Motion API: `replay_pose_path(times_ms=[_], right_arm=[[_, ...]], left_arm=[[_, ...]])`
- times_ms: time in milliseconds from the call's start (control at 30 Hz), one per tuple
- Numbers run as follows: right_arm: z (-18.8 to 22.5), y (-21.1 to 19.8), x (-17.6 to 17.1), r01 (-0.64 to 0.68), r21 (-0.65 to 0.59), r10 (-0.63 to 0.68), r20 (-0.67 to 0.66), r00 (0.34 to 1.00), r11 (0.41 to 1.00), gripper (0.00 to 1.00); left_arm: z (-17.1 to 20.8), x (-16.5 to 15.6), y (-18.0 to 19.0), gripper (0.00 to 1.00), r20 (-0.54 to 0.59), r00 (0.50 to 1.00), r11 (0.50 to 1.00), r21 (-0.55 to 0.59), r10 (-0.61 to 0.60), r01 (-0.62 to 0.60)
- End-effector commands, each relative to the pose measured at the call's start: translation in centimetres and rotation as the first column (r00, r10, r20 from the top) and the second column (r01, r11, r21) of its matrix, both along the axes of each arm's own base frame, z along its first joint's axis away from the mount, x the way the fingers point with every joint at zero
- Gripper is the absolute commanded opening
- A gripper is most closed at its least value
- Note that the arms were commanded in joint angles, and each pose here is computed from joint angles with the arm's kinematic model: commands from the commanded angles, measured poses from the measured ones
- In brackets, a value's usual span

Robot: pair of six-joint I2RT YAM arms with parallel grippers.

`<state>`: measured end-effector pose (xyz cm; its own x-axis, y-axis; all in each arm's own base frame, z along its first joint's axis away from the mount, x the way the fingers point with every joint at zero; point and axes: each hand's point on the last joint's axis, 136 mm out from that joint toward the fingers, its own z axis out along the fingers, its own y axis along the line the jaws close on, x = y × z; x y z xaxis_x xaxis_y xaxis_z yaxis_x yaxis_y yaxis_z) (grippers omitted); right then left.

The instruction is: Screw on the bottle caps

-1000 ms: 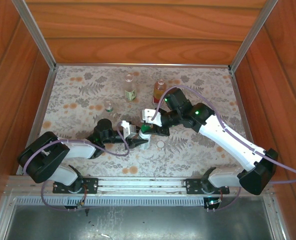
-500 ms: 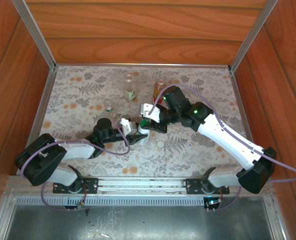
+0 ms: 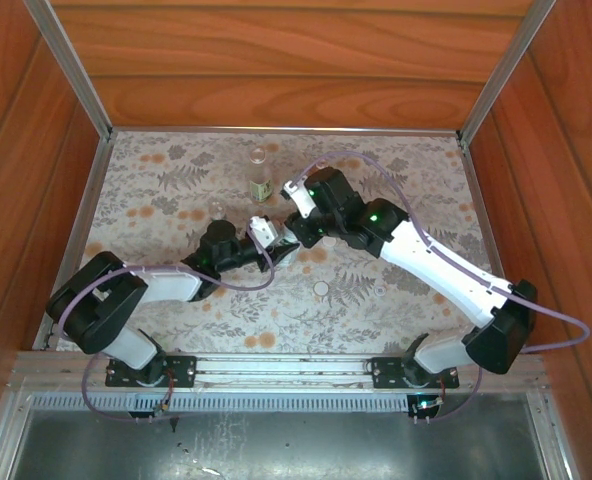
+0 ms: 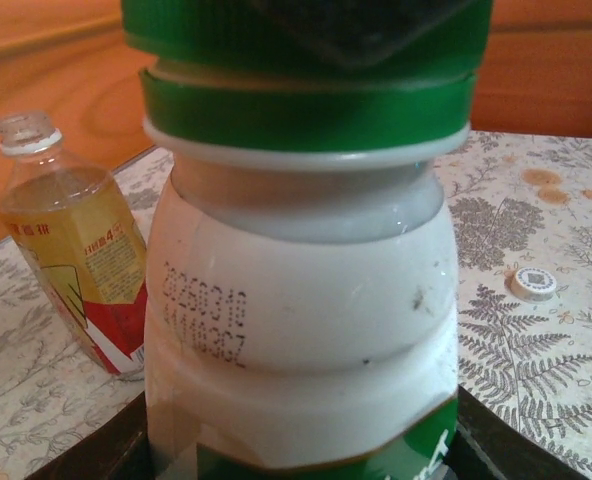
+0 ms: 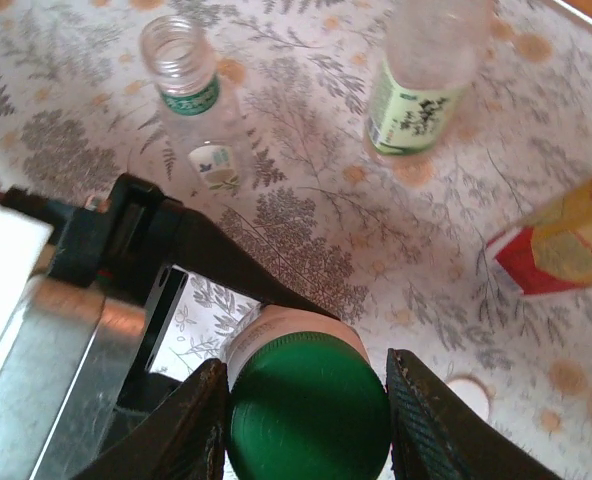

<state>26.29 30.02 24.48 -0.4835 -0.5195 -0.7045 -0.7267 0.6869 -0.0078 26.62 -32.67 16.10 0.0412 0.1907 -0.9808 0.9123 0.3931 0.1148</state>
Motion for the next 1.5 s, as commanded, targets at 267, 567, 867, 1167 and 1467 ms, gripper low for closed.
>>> replay_pose_path(times_ms=[267, 567, 867, 1167, 1467], right_arm=[[2.5, -1.0, -1.5, -0.026, 0.042, 0.026, -0.001, 1.000, 0.999, 0.58], [3.0, -2.2, -8.5, -0.551, -0.085, 0.555, 0.226, 0.801, 0.830, 0.70], [2.5, -1.2, -10.8, -0.770, -0.214, 0.797, 0.229, 0.558, 0.601, 0.69], [1.9, 0.3, -10.1, -0.791, -0.193, 0.813, 0.184, 0.552, 0.581, 0.55], [1.2, 0.1, -10.2, -0.790, -0.188, 0.812, 0.145, 0.566, 0.584, 0.42]], left_arm=[[2.5, -1.9, 0.3, 0.49, 0.130, 0.989, 0.996, -0.053, -0.069, 0.077], [1.0, -6.2, 0.9, 0.49, 0.087, 0.963, 0.965, -0.040, -0.256, 0.260], [2.1, -7.9, 0.6, 0.49, 0.090, 0.931, 0.932, -0.055, -0.353, 0.358], [2.2, -8.0, 0.4, 0.49, 0.092, 0.924, 0.925, -0.054, -0.371, 0.376], [2.8, -8.2, 0.5, 0.49, 0.094, 0.922, 0.922, -0.063, -0.376, 0.382]])
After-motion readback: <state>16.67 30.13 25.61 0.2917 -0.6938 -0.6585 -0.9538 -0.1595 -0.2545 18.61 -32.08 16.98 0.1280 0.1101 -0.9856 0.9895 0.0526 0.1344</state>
